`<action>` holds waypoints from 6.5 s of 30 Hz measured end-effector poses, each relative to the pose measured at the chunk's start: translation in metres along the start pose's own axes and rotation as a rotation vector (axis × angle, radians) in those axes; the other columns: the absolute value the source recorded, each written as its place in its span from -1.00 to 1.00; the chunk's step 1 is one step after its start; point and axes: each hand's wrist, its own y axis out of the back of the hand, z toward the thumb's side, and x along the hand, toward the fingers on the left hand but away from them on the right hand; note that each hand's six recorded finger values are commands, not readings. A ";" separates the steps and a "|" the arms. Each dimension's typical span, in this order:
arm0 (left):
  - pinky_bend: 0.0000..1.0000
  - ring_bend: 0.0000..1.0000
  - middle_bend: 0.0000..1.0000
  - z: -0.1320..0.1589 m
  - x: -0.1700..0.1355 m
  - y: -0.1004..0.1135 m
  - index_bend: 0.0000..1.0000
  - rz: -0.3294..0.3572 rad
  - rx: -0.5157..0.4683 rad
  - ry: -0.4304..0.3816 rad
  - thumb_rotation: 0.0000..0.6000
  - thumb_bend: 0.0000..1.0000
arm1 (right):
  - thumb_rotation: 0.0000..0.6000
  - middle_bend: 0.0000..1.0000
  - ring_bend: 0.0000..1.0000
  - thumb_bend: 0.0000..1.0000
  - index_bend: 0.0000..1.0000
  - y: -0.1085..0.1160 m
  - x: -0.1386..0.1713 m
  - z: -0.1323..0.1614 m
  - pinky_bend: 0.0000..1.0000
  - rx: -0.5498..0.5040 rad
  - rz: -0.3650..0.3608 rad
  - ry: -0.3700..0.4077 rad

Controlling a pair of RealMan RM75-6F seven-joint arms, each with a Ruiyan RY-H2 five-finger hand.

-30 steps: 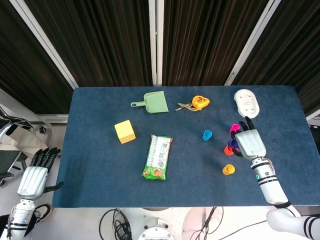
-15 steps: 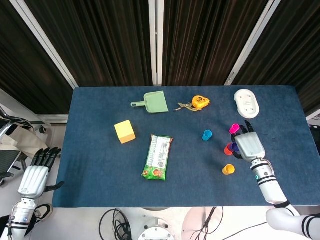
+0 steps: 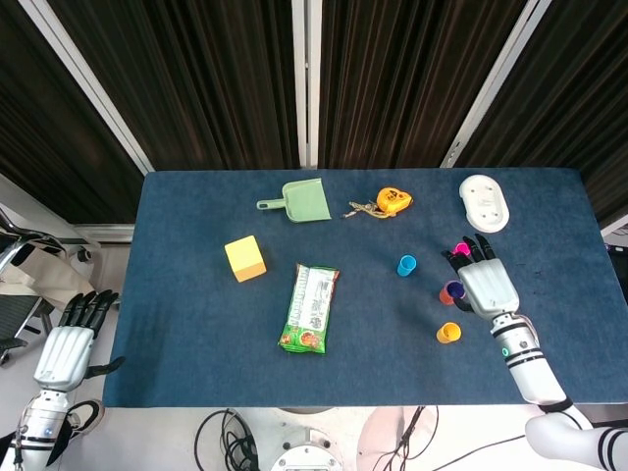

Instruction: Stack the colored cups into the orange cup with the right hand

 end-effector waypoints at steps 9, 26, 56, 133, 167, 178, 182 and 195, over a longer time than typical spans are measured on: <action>-1.00 -1.00 -0.91 0.001 0.000 -0.001 -0.84 -0.005 0.007 -0.001 1.00 -0.84 | 1.00 -0.36 -0.87 -0.88 -0.54 0.021 0.058 0.002 -1.00 0.029 -0.011 0.088; -1.00 -1.00 -0.91 0.004 -0.001 -0.001 -0.84 -0.006 0.009 -0.016 1.00 -0.84 | 1.00 -0.39 -0.89 -0.81 -0.54 -0.041 0.083 0.009 -1.00 0.022 0.134 0.115; -1.00 -1.00 -0.91 0.001 -0.001 -0.002 -0.84 -0.005 0.003 -0.010 1.00 -0.84 | 1.00 -0.09 -0.77 -0.53 -0.15 -0.075 0.065 0.029 -1.00 0.043 0.135 0.083; -1.00 -1.00 -0.91 -0.001 0.003 -0.005 -0.83 -0.010 -0.001 -0.006 1.00 -0.84 | 1.00 -0.36 -0.82 -0.65 -0.38 -0.003 -0.036 0.007 -1.00 -0.094 -0.029 -0.074; -1.00 -1.00 -0.91 -0.012 0.004 -0.002 -0.83 0.004 -0.014 0.019 1.00 -0.84 | 1.00 -0.23 -0.80 -0.54 -0.29 -0.044 -0.097 0.068 -1.00 -0.099 0.107 -0.041; -1.00 -1.00 -0.91 -0.011 0.005 -0.002 -0.83 0.003 -0.012 0.019 1.00 -0.84 | 1.00 -0.11 -0.74 -0.50 -0.12 -0.048 -0.097 0.068 -1.00 -0.090 0.114 -0.044; -1.00 -1.00 -0.91 -0.011 0.005 -0.001 -0.83 0.006 -0.012 0.018 1.00 -0.84 | 1.00 -0.03 -0.68 -0.46 -0.02 -0.047 -0.098 0.068 -1.00 -0.089 0.100 -0.050; -1.00 -1.00 -0.91 -0.012 0.002 -0.002 -0.83 0.006 -0.015 0.024 1.00 -0.84 | 1.00 0.05 -0.64 -0.44 0.08 -0.021 -0.086 0.056 -1.00 -0.131 0.014 -0.054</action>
